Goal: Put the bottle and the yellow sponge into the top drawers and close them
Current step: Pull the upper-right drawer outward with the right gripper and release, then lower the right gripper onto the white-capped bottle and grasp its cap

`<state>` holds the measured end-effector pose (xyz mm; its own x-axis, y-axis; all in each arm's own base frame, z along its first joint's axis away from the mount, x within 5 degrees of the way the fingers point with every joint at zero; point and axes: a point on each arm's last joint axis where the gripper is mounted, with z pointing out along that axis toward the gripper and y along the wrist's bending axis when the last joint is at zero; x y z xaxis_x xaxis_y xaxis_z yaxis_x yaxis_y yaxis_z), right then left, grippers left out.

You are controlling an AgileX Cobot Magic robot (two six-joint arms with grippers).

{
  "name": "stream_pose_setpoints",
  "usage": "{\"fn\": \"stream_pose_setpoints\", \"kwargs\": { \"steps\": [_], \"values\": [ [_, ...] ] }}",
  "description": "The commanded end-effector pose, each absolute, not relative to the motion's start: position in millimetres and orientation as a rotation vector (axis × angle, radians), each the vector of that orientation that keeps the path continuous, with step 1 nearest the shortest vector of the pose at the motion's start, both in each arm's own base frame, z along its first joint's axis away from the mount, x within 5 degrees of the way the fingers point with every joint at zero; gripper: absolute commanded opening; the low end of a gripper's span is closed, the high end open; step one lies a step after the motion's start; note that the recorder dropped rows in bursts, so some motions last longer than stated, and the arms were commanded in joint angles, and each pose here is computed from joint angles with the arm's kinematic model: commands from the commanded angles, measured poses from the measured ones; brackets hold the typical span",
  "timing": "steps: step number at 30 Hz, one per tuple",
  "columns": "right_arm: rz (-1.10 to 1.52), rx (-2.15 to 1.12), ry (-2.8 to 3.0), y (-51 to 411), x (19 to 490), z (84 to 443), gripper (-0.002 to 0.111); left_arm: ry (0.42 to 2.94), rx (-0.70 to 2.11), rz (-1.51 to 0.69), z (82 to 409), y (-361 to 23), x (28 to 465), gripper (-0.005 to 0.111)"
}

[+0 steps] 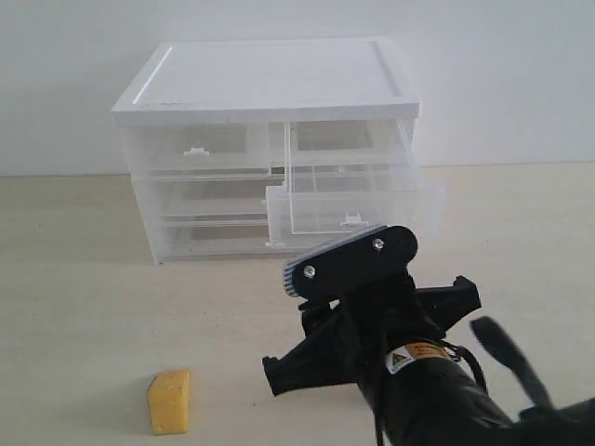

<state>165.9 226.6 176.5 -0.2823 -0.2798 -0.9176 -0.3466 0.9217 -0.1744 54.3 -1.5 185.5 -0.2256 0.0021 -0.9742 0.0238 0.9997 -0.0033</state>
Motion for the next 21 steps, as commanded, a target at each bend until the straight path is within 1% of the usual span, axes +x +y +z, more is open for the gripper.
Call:
{"fn": "stream_pose_setpoints", "kwargs": {
  "steps": [1, 3, 7, 9, 10, 11, 14, 15, 18, 19, 21],
  "values": [
    [0.186, -0.657, 1.910, 214.5, 146.7, 182.6, 0.042, 1.791, 0.006, -0.032, 185.4, -1.6, 54.2, 0.004],
    [0.240, -0.757, 1.915, 211.2, 137.9, 189.0, 0.042, 1.791, 0.006, -0.032, 185.4, -1.6, 54.2, 0.004],
    [0.348, -1.071, 1.912, 210.9, 120.6, 196.3, 0.041, 1.791, 0.006, -0.032, 185.4, -1.6, 54.2, 0.004],
    [0.391, -1.146, 1.928, 207.3, 119.2, 197.1, 0.040, 1.791, 0.006, -0.032, 185.4, -1.6, 54.2, 0.004],
    [0.412, -1.172, 1.955, 204.9, 120.6, 195.2, 0.035, 1.791, 0.006, -0.032, 185.4, -1.6, 54.2, 0.004],
    [0.430, -1.191, 1.981, 201.7, 122.8, 193.7, 0.027, 1.791, 0.006, -0.032, 185.4, -1.6, 54.2, 0.004],
    [0.497, -1.215, 2.082, 191.1, 131.5, 188.3, 0.003, 1.791, 0.006, -0.032, 185.4, -1.6, 54.2, 0.004],
    [0.526, -1.224, 2.119, 186.5, 134.2, 186.3, 0.000, 1.791, 0.006, -0.032, 185.4, -1.6, 54.2, 0.004],
    [0.647, -1.293, 2.199, 176.3, 140.4, 188.8, 0.002, 1.791, 0.006, -0.032, 185.4, -1.6, 54.2, 0.004],
    [0.746, -1.314, 2.264, 171.8, 144.7, 196.8, 0.001, 1.791, 0.006, -0.032, 185.4, -1.6, 54.2, 0.004],
    [0.737, -1.341, 2.384, 164.1, 153.2, 209.2, 0.001, 1.791, 0.006, -0.032, 185.4, -1.6, 54.2, 0.004]
  ]
}}
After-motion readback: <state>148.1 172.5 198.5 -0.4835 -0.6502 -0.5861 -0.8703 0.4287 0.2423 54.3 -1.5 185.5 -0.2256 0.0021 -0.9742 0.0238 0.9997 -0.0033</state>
